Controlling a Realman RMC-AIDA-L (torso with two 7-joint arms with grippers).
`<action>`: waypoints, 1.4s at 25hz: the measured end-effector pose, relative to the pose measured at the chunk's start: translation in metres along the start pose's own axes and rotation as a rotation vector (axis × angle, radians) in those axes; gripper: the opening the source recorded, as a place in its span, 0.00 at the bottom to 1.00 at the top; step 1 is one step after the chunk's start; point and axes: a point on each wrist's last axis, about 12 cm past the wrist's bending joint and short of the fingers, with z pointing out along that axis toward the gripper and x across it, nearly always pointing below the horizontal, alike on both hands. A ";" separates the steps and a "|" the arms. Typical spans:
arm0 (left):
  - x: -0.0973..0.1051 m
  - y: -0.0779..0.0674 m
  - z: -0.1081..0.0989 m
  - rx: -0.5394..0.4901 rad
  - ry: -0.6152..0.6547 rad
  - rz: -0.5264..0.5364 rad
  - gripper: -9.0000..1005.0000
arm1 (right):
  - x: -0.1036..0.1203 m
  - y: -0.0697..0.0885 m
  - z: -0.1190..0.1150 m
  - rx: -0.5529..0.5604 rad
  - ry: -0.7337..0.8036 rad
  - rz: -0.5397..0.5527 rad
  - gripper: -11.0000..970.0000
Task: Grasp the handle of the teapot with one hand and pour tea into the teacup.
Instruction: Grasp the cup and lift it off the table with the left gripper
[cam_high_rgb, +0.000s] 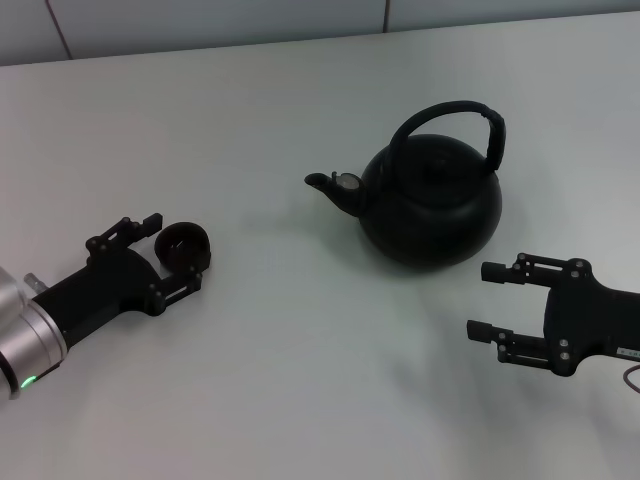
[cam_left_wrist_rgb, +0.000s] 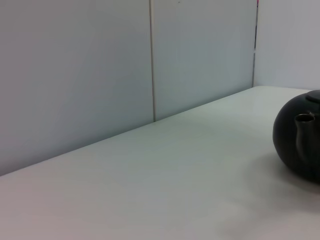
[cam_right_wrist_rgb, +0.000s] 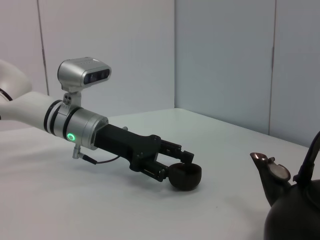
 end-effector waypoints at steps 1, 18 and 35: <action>0.000 0.000 0.001 0.001 0.001 0.000 0.80 | 0.000 0.000 0.000 0.000 0.000 0.000 0.66; 0.000 -0.001 0.003 0.005 0.011 0.004 0.74 | -0.003 -0.004 0.003 -0.001 -0.005 -0.013 0.65; -0.017 -0.010 0.022 0.086 -0.042 0.005 0.70 | -0.003 -0.004 0.003 -0.003 -0.003 -0.012 0.64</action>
